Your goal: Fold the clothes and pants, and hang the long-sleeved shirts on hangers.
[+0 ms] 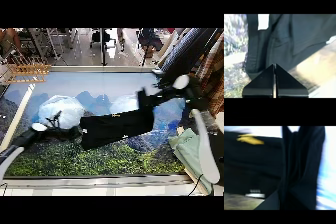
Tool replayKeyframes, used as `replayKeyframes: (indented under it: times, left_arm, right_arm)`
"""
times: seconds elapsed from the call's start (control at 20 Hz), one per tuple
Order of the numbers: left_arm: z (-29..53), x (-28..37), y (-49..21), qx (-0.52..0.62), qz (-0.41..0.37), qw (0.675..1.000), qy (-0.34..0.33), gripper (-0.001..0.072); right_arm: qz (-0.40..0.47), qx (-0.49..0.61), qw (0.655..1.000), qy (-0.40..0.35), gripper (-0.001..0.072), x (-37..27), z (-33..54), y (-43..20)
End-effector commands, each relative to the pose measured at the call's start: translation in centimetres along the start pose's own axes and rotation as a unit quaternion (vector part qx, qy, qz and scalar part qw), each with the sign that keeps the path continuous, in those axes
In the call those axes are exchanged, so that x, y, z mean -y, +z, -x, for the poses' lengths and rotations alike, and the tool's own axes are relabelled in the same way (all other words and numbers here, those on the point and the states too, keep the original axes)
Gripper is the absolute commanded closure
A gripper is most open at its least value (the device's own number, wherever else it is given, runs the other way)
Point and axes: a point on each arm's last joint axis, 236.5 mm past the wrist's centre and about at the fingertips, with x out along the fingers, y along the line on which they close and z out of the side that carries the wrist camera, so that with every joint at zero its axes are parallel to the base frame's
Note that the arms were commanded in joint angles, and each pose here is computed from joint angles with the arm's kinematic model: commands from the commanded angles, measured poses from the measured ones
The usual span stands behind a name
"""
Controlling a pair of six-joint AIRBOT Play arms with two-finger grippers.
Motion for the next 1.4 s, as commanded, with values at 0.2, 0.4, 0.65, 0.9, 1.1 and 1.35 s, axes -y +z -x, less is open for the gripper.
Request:
replayKeyframes:
  times: [0.2,0.4,0.65,0.9,1.1,1.35]
  left_arm:
    - [17.4,2.8,5.7,0.182,-0.037,0.982,-0.021,0.0704]
    - [15.8,3.5,4.4,0.153,-0.054,0.987,-0.02,0.0704]
    - [7.0,4.1,1.8,0.05,-0.062,0.997,-0.025,0.0704]
    - [-4.4,3.1,-3.3,-0.07,-0.066,0.995,-0.002,0.0704]
    - [-8.4,2.5,-4.1,-0.11,-0.04,0.993,0.008,0.0704]
    - [-8.8,2.6,-3.4,-0.11,-0.03,0.994,0.007,0.0704]
  right_arm:
    - [0.146,-0.012,0.983,0.112,0.0633,-26.6,-14.4,-4.2]
    - [0.194,-0.034,0.976,0.09,0.0284,-27.4,-16.5,-5.6]
    - [0.036,-0.036,0.996,0.073,0.0284,-9.2,-7.7,-1.2]
    - [-0.148,-0.038,0.978,0.139,0.013,3.2,-3.8,-3.5]
    - [-0.147,-0.066,0.968,0.193,0.0068,5.5,-8.0,-6.2]
    - [-0.129,-0.102,0.946,0.28,0.0069,4.0,-14.2,-7.3]
